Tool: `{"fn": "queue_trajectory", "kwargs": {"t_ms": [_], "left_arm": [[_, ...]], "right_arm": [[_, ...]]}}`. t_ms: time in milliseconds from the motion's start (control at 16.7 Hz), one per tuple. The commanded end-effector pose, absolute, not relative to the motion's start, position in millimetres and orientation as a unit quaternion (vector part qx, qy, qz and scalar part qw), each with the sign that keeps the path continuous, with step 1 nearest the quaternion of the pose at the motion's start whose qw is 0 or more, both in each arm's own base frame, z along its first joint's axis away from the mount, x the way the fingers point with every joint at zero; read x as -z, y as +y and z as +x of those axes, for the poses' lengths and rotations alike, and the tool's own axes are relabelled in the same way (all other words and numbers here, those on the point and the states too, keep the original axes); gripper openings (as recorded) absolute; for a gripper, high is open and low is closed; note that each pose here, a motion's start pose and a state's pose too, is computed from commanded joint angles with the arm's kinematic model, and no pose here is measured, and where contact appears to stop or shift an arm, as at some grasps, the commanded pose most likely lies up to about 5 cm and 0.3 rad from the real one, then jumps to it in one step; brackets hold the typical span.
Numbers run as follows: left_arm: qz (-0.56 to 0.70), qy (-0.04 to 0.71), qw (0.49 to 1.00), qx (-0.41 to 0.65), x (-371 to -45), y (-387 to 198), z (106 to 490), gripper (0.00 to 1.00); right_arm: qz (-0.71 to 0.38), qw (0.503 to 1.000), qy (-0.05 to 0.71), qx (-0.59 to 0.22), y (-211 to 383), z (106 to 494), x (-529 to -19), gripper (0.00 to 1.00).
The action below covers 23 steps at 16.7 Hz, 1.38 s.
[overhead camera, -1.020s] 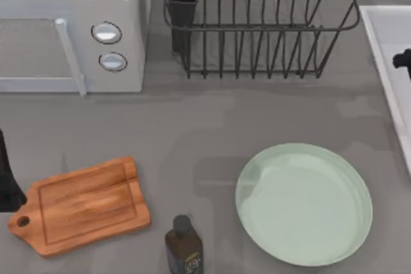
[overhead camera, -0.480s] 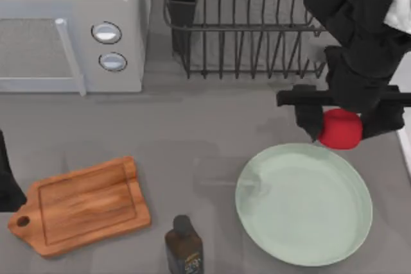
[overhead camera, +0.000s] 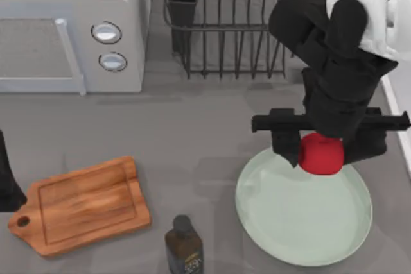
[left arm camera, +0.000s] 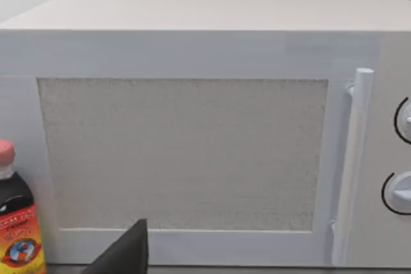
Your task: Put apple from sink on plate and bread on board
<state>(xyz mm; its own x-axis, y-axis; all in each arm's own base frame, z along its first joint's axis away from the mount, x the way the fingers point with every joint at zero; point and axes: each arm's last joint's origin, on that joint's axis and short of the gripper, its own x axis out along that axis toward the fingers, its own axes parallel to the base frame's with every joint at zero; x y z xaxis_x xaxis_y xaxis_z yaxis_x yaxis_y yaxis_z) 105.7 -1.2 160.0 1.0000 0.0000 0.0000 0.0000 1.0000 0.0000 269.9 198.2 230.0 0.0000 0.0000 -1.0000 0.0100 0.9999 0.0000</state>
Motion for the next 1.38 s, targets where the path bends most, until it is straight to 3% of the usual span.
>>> {"fn": "queue_trajectory", "kwargs": {"t_ms": [120, 900, 1380], "left_arm": [[0.0, 0.0, 1.0, 0.0, -160.0, -1.2, 105.7, 1.0], [0.0, 0.0, 1.0, 0.0, -160.0, -1.2, 105.7, 1.0], [0.0, 0.0, 1.0, 0.0, -160.0, -1.2, 105.7, 1.0]], "right_arm": [[0.004, 0.707, 0.707, 0.004, 198.2, 269.9, -230.0, 0.0], [0.004, 0.707, 0.707, 0.004, 198.2, 269.9, -230.0, 0.98], [0.004, 0.707, 0.707, 0.004, 198.2, 269.9, -230.0, 1.0]]}}
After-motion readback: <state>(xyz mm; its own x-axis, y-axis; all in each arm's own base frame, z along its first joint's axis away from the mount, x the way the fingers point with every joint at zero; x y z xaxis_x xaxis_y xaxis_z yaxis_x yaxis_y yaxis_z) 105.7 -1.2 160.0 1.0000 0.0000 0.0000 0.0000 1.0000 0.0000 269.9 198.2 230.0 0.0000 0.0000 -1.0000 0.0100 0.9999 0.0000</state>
